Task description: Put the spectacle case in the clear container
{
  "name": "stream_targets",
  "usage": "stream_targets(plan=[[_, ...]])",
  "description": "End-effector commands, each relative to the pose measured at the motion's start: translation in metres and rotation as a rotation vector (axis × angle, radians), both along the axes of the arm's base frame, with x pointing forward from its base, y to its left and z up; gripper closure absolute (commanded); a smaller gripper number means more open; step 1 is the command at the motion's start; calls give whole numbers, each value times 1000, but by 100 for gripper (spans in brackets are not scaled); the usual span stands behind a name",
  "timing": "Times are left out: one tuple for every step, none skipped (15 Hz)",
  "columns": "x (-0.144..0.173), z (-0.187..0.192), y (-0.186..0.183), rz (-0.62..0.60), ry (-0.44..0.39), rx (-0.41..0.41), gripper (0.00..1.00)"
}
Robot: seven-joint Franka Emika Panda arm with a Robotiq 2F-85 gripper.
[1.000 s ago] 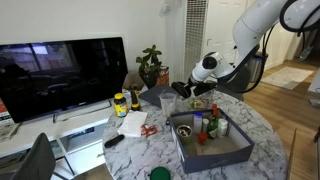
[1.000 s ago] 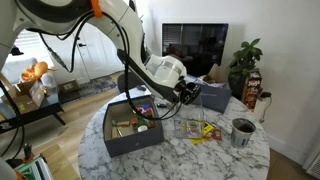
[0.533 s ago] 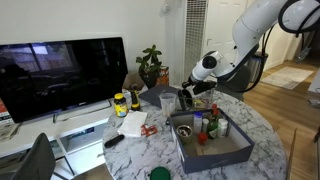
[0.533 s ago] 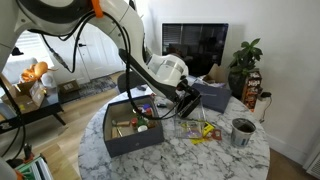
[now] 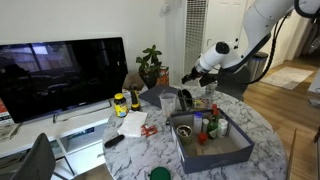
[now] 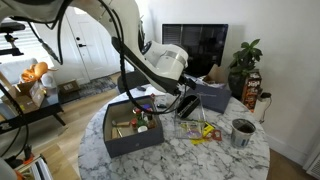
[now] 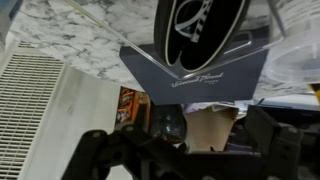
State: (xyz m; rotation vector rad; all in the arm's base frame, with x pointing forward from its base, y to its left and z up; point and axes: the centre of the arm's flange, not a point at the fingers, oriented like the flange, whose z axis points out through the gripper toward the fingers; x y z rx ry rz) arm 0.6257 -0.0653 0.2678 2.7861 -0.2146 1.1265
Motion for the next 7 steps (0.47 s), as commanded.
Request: stream_targets(plan=[[-68, 64, -9, 204, 48, 17, 0], [-83, 77, -14, 268, 39, 19, 0], [-100, 90, -16, 337, 18, 28, 0], [-117, 105, -19, 399, -4, 47, 0], [-132, 124, -21, 460, -20, 65, 0], [-91, 93, -17, 378, -7, 61, 0], [-98, 107, -22, 385, -28, 66, 0]])
